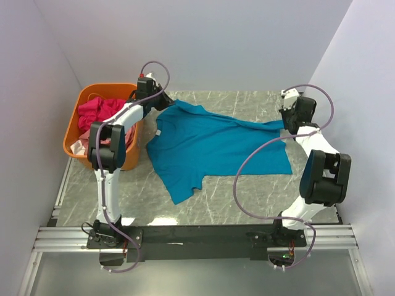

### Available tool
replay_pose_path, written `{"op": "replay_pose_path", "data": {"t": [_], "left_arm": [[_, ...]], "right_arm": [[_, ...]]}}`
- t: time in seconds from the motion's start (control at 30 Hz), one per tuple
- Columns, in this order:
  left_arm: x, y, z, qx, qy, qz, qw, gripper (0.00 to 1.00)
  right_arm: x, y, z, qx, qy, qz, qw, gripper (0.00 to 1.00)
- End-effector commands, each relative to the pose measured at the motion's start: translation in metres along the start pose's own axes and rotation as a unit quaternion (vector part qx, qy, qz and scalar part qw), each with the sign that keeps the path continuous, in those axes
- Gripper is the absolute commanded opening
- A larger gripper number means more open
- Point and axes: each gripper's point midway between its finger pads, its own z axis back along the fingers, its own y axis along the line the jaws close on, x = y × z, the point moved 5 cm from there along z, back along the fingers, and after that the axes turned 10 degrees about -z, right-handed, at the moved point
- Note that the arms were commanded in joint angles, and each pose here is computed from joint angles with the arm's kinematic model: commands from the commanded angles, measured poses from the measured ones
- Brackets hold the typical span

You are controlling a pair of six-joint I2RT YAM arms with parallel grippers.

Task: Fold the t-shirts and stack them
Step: Flatten the tshirt out

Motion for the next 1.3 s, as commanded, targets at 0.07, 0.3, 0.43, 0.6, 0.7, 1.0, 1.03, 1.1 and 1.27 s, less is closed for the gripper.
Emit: {"op": "replay_pose_path", "data": {"t": [0.07, 0.3, 0.43, 0.6, 0.7, 1.0, 1.03, 1.1, 1.27], "left_arm": [[0.037, -0.018, -0.007, -0.021, -0.036, -0.03, 0.999, 0.0], [0.061, -0.03, 0.014, -0.045, -0.064, -0.043, 0.996, 0.0], [0.068, -0.04, 0.046, -0.062, -0.086, -0.044, 0.993, 0.0], [0.093, -0.084, 0.122, -0.103, -0.154, -0.065, 0.98, 0.0], [0.099, -0.109, 0.174, -0.123, -0.193, -0.083, 0.97, 0.0], [0.132, -0.212, 0.417, -0.203, -0.398, -0.146, 0.883, 0.0], [0.131, -0.219, 0.438, -0.208, -0.412, -0.147, 0.875, 0.0], [0.128, -0.238, 0.499, -0.225, -0.459, -0.154, 0.846, 0.0], [0.115, -0.26, 0.588, -0.251, -0.524, -0.157, 0.799, 0.01]], "right_arm": [[0.049, -0.007, -0.001, 0.001, -0.068, -0.013, 0.998, 0.0], [0.073, -0.001, 0.029, 0.027, -0.115, -0.015, 0.993, 0.0], [0.081, 0.006, 0.067, 0.05, -0.145, -0.002, 0.988, 0.0], [0.099, 0.015, 0.15, 0.069, -0.213, 0.021, 0.974, 0.0], [0.115, 0.016, 0.209, 0.061, -0.264, 0.038, 0.962, 0.0], [0.172, 0.006, 0.409, -0.011, -0.428, 0.077, 0.9, 0.0], [0.18, 0.006, 0.442, -0.02, -0.454, 0.078, 0.887, 0.0], [0.185, 0.006, 0.473, -0.027, -0.476, 0.073, 0.876, 0.0], [0.196, 0.006, 0.565, -0.055, -0.551, 0.067, 0.83, 0.0]]}}
